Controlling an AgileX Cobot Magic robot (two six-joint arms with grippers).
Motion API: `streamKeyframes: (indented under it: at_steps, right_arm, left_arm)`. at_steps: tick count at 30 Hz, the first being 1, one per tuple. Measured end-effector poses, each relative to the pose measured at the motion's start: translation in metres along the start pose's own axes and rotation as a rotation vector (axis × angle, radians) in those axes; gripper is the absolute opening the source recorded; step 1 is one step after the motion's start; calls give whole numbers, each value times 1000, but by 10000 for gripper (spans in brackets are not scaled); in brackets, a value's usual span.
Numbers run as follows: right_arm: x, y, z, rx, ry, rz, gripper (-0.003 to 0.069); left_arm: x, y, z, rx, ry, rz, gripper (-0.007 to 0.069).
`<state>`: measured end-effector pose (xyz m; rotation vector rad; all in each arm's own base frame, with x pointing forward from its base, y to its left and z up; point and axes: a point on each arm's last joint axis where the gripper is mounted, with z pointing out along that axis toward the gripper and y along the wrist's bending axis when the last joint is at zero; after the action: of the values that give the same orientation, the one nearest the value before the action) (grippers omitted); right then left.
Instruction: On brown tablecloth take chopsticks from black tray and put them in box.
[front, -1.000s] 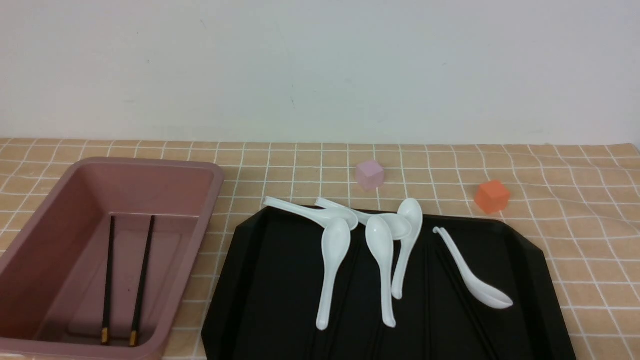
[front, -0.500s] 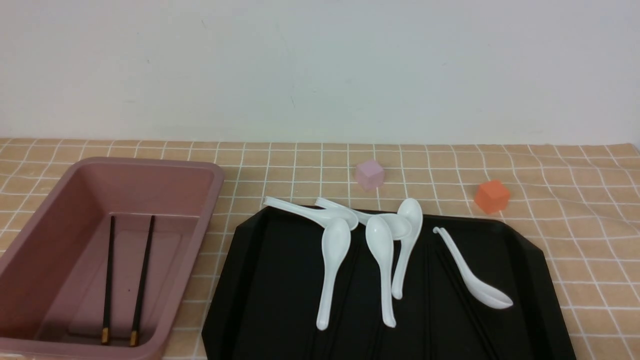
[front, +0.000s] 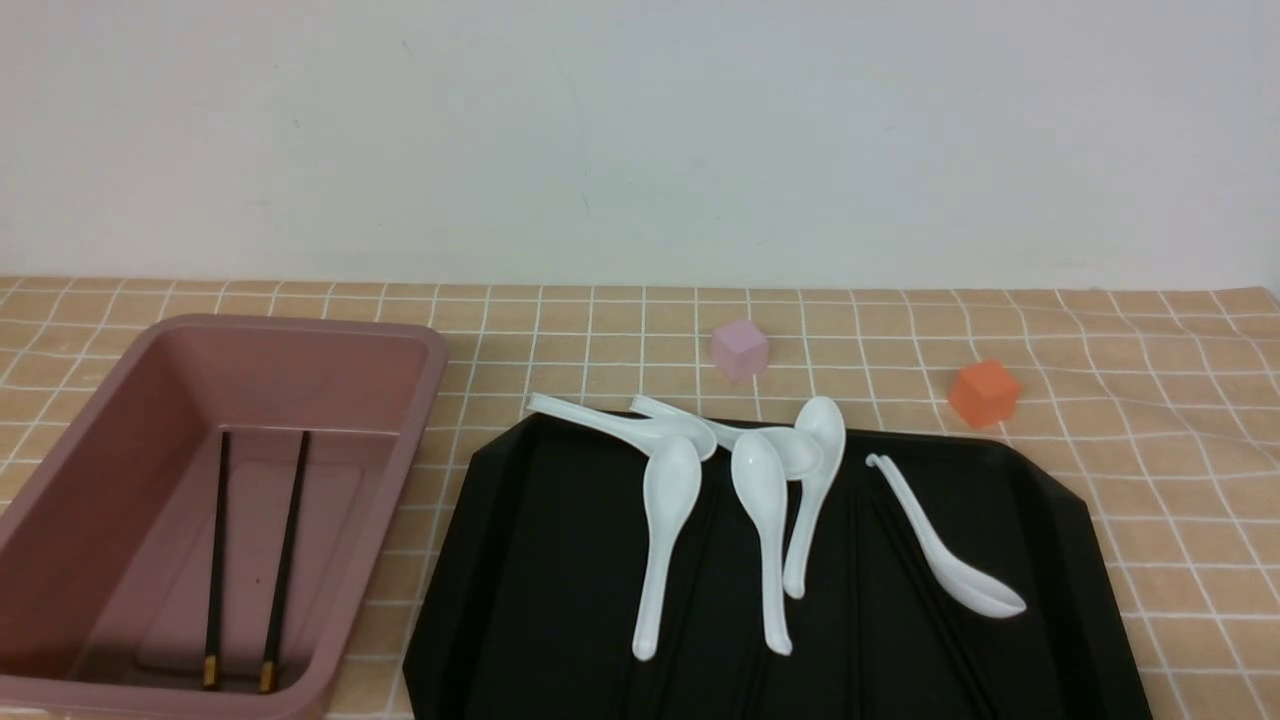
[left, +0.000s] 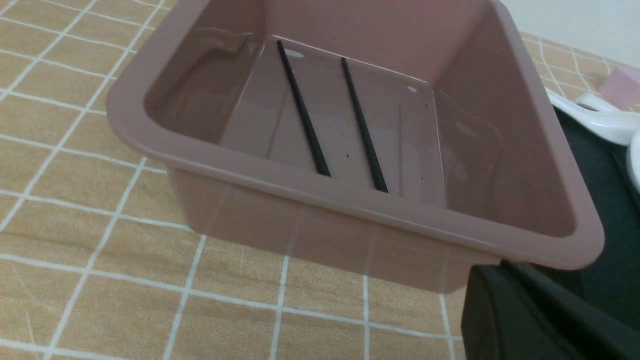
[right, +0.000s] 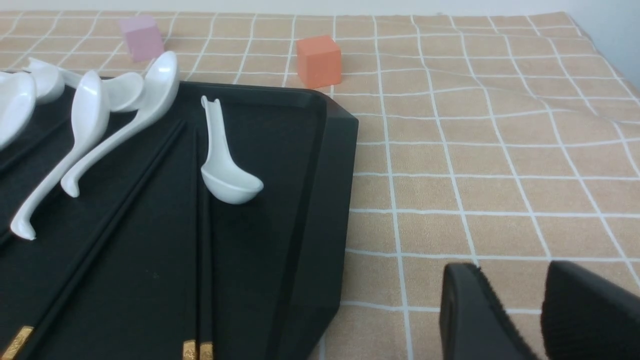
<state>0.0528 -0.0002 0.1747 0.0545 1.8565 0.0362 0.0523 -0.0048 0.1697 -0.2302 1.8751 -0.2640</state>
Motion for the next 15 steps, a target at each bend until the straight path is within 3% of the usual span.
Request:
streamKeyframes:
  at_steps: [15]
  right_arm:
    - [0, 0, 0, 0, 0, 0, 240]
  left_arm:
    - [0, 0, 0, -1, 3, 1, 4]
